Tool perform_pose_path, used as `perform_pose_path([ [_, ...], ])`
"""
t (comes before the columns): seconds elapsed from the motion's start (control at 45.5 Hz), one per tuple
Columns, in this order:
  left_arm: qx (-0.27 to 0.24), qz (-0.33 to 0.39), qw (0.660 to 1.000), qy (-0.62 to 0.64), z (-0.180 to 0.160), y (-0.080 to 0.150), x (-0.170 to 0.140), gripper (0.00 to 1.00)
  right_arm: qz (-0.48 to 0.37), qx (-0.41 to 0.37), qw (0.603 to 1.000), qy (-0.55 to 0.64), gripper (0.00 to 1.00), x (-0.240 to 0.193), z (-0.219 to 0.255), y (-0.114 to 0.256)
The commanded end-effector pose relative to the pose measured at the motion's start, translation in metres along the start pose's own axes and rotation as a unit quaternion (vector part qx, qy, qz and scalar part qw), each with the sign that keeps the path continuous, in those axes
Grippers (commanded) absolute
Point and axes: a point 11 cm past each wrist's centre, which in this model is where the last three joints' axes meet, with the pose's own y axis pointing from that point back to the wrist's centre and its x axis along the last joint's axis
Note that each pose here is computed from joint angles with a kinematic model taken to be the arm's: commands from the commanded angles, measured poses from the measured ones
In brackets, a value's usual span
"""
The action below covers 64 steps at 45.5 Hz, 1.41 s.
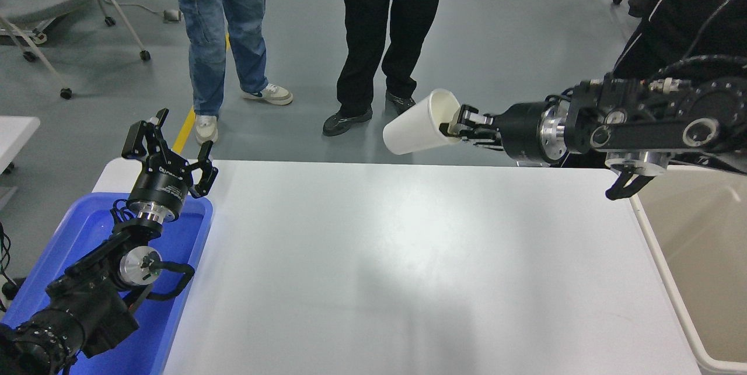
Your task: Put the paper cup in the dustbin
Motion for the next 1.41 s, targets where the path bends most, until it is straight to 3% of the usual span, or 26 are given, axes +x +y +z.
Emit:
perform_pose_path([
  [0.0, 0.000, 0.000, 1.000, 0.000, 0.000, 0.000, 0.000, 1.00, 0.021, 0.008, 1.000, -0.014, 0.00, 0.023, -0.002, 0.018],
  [0.198, 0.000, 0.000, 1.000, 0.000, 0.000, 0.000, 0.000, 1.00, 0.079, -0.012, 0.997, -0.019, 0.00, 0.054, 0.020, 0.027],
  [0.44, 0.000, 0.000, 1.000, 0.000, 0.000, 0.000, 0.000, 1.00, 0.211, -0.095, 0.971, -0.065, 0.00, 0.111, 0.114, 0.065],
  [0.637, 0.000, 0.000, 1.000, 0.000, 0.000, 0.000, 0.000, 1.00, 0.302, -0.182, 0.933, -0.065, 0.00, 0.135, 0.196, 0.118],
  [0.989, 0.000, 0.000, 1.000, 0.000, 0.000, 0.000, 0.000, 1.00, 0.399, -0.345, 0.847, -0.067, 0.00, 0.122, 0.307, 0.221],
  [1.385, 0.000, 0.000, 1.000, 0.000, 0.000, 0.000, 0.000, 1.00, 0.425, -0.430, 0.788, -0.115, 0.00, 0.076, 0.360, 0.269],
])
